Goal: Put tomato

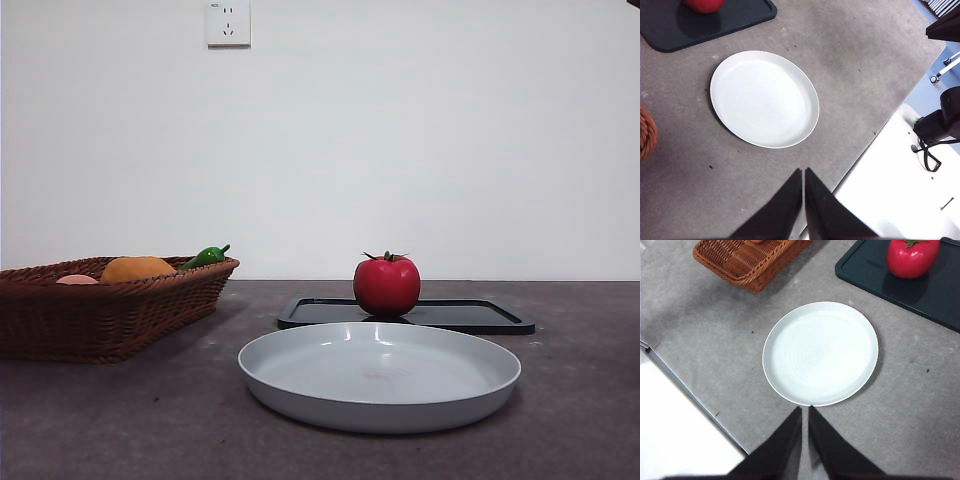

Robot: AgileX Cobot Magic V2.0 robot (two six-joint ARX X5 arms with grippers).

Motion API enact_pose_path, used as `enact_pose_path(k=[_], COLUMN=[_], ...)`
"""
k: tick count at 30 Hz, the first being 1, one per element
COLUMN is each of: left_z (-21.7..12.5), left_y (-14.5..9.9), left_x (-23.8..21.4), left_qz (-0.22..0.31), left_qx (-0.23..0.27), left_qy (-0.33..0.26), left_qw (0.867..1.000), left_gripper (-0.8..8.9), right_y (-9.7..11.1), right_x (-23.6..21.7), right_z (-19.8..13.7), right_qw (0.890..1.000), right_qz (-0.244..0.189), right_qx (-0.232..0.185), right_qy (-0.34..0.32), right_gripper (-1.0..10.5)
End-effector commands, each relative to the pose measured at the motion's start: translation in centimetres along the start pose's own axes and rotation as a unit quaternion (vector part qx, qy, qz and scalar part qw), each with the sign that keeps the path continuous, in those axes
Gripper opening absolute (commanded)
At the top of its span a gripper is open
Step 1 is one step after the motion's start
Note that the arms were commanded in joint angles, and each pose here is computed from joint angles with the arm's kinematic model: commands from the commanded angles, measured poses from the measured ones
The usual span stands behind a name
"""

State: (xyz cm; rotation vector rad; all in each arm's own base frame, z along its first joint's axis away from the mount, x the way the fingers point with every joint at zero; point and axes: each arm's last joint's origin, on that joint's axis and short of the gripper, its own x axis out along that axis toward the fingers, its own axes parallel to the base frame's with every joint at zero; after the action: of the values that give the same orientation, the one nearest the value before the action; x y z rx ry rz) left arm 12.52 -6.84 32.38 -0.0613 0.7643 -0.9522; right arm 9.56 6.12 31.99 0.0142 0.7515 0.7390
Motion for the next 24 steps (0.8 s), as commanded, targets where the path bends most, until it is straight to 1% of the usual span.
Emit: enact_pose_path(k=[1,3,4,5,6,7,9,12,14,16,17,19,20,22,24], left_z=[0.5,0.6,0.8,0.9,1.0,0.9,0.5,-0.9,-2.3,-3.7,-4.6,-6.1,-6.9,-8.4,-9.8], left_y=[-0.3,0.0,0.1,0.3,0.3,0.3,0.5,0.9,1.5,2.1,2.4,3.2,3.5,4.3,5.1], left_x=[-0.7,-1.4,-2.0,-2.6,-3.1,-3.7,-4.7,-5.5,-5.5,-5.2,-5.0,-4.3,-3.9,-3.0,-2.0], left_qz=[0.018,0.061,0.093,0.127,0.147,0.172,0.22,0.313,0.374,0.416,0.432,0.456,0.465,0.476,0.485], left_qx=[0.044,0.069,0.076,0.088,0.1,0.114,0.141,0.167,0.171,0.166,0.163,0.156,0.153,0.145,0.135], left_qy=[-0.024,-0.052,-0.077,-0.108,-0.131,-0.16,-0.213,-0.277,-0.31,-0.333,-0.341,-0.348,-0.349,-0.344,-0.336], left_qw=[0.999,0.994,0.99,0.982,0.975,0.965,0.942,0.893,0.857,0.83,0.819,0.804,0.8,0.796,0.796], left_gripper=[0.07,0.07,0.07,0.07,0.07,0.07,0.07,0.07,0.07,0.07,0.07,0.07,0.07,0.07,0.07], right_y=[0.1,0.1,0.1,0.1,0.1,0.1,0.1,0.1,0.1,0.1,0.1,0.1,0.1,0.1,0.1], right_x=[-0.1,-0.1,-0.1,-0.1,-0.1,-0.1,-0.1,-0.1,-0.1,-0.1,-0.1,-0.1,-0.1,-0.1,-0.1], right_z=[0.3,0.3,0.3,0.3,0.3,0.3,0.3,0.3,0.3,0.3,0.3,0.3,0.3,0.3,0.3], right_qw=[1.0,1.0,1.0,1.0,1.0,1.0,1.0,1.0,1.0,1.0,1.0,1.0,1.0,1.0,1.0], right_qz=[0.004,0.004,0.004,0.004,0.004,0.004,0.004,0.004,0.004,0.004,0.004,0.004,0.004,0.004,0.004], right_qx=[-0.001,-0.001,-0.001,-0.001,-0.001,-0.001,-0.001,-0.001,-0.001,-0.001,-0.001,-0.001,-0.001,-0.001,-0.001], right_qy=[-0.006,-0.006,-0.006,-0.006,-0.006,-0.006,-0.006,-0.006,-0.006,-0.006,-0.006,-0.006,-0.006,-0.006,-0.006], right_gripper=[0.1,0.1,0.1,0.1,0.1,0.1,0.1,0.1,0.1,0.1,0.1,0.1,0.1,0.1,0.1])
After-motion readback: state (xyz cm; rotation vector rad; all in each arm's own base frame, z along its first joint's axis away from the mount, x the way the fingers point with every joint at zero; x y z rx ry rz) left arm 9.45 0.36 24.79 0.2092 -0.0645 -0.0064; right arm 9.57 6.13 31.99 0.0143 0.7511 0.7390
